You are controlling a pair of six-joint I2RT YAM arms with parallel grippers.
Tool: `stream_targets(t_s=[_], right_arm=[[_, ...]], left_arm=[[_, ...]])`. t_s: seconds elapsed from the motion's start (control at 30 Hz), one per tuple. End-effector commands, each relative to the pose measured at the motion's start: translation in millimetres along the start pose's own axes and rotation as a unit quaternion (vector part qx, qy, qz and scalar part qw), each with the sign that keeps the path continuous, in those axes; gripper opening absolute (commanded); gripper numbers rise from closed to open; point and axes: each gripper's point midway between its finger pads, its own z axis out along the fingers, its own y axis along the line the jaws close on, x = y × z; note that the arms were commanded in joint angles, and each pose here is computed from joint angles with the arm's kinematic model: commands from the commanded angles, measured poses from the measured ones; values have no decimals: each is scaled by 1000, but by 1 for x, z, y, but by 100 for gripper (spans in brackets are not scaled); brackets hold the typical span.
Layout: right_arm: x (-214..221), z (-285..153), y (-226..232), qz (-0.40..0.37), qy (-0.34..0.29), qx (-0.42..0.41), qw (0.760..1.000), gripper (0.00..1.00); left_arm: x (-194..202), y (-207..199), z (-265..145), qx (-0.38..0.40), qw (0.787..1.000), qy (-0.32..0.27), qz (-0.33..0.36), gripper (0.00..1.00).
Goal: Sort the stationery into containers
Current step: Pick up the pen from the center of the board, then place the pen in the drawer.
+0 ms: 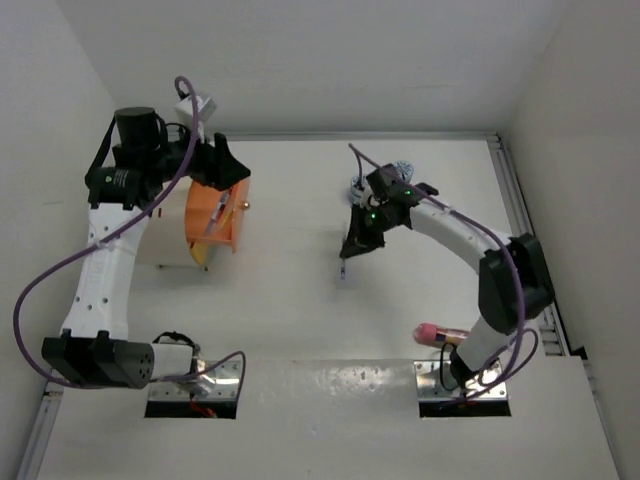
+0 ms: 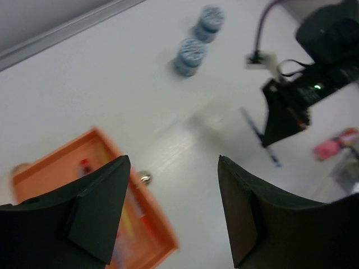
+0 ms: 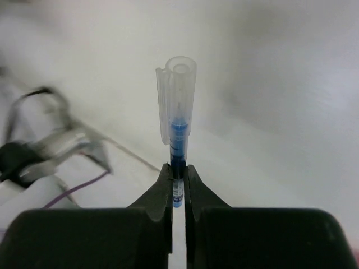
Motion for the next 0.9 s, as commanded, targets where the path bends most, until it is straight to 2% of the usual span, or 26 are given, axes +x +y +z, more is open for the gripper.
stream_targets(t_s=[0.0,0.03,0.1,0.13,0.2,0.27,0.37,0.5,0.63,0.87], right_arm=[[-44,-66,104,-138,-109,-201,964,0],[-40,-106,144,-198,-138,-292,925,0],[-37,-126,168,-236,-167,-331,898,0],[-37,-143,182,-273,-195,-348,875,0],[-28,-148,199,-312,-201,-355,858,0],[-24,-156,210,-337,-215,-362,842,0],[-20,-163,222,-353,-229,-373,827,0],[-14,-166,231,-374,-232,-374,816,0],[-14,-165,235,-381,-234,-374,813,0],[-15,-169,240,-391,-241,-372,807,0]], left_arm=[[-14,-66,-11,164,984,-62,-32,70],[-22,-84,-17,210,973,-79,-50,70],[-10,-94,-12,247,962,-72,-95,70],[-20,-108,-19,278,951,-86,-108,69],[-18,-118,-21,300,938,-83,-151,66],[-31,-124,-24,307,936,-108,-135,63],[-43,-132,-27,317,932,-116,-136,59],[-41,-148,-25,334,928,-106,-125,55],[-33,-158,-23,349,924,-93,-125,55],[-25,-154,-11,329,931,-86,-130,55]])
